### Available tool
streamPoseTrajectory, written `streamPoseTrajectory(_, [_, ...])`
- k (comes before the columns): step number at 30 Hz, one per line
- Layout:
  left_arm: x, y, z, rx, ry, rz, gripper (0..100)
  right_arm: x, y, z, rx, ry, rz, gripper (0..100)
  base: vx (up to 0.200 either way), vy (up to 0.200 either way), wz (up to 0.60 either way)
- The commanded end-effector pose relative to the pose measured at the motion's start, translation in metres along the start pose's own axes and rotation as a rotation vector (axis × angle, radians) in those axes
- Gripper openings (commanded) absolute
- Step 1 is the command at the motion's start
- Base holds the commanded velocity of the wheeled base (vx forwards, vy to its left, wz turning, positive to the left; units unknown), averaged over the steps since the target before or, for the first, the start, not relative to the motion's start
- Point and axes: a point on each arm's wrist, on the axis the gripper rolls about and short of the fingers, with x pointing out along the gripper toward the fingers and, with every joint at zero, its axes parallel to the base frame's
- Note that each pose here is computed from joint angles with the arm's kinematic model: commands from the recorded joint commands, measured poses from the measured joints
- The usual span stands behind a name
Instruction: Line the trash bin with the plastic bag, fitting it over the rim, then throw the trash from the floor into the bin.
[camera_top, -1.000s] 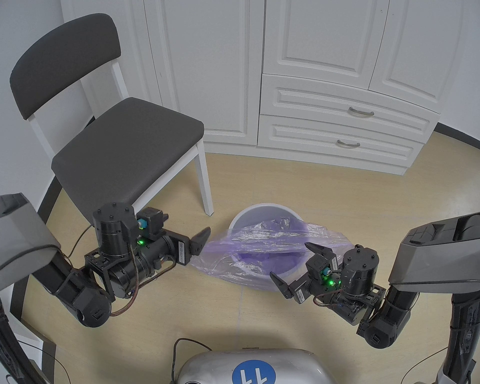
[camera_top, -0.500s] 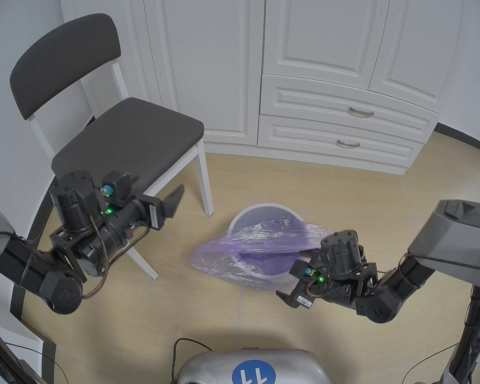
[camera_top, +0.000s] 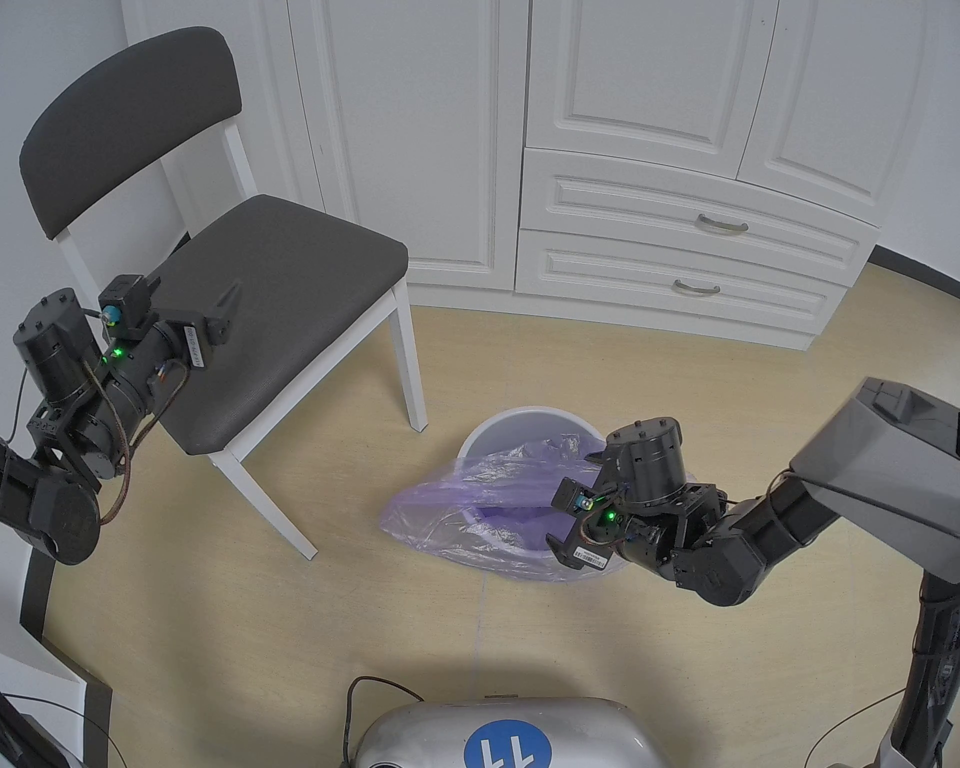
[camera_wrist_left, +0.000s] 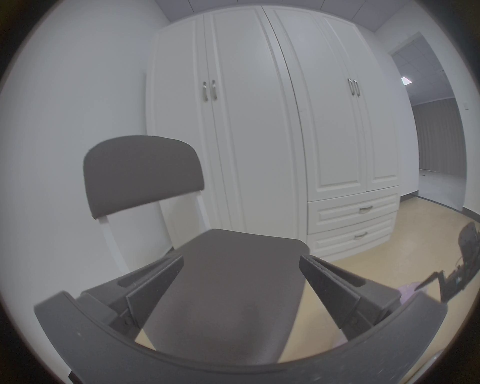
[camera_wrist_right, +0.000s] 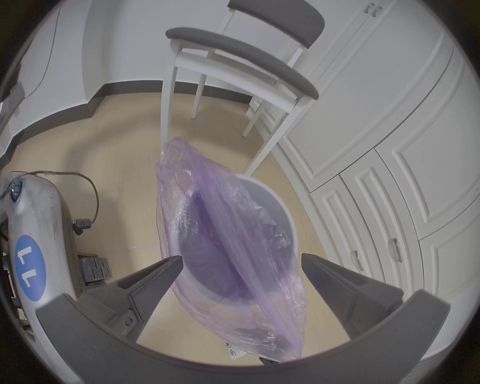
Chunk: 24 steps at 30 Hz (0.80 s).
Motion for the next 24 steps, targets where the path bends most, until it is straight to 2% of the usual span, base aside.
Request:
streamPoseTrajectory(1, [-0.002, 0.013, 0.006, 0.01, -0.026, 0.041, 100, 0.023, 0.017, -0.01, -0.013, 0.044, 0.023, 100, 0.0, 0.0, 0.0])
streamPoseTrajectory(6, [-0.001, 0.013, 0.004, 0.011, -0.021, 0.042, 100, 0.038, 0.022, -0.013, -0.01, 0.055, 0.021, 100, 0.0, 0.0, 0.0])
streamPoseTrajectory(14, [-0.001, 0.014, 0.006, 0.013, -0.025, 0.046, 100, 0.069, 0.01, -0.03, 0.03, 0.08, -0.028, 100, 0.0, 0.0, 0.0])
streamPoseTrajectory(19, [0.0, 0.013, 0.003, 0.015, -0.019, 0.045, 100, 0.07, 0.007, -0.027, 0.03, 0.072, -0.036, 100, 0.0, 0.0, 0.0])
streamPoseTrajectory(20, [0.001, 0.013, 0.002, 0.016, -0.018, 0.043, 100, 0.069, 0.006, -0.026, 0.029, 0.069, -0.037, 0, 0.0, 0.0, 0.0])
streamPoseTrajectory(24, [0.001, 0.012, 0.002, 0.017, -0.018, 0.042, 100, 0.067, 0.003, -0.023, 0.043, 0.055, -0.049, 0, 0.0, 0.0, 0.0])
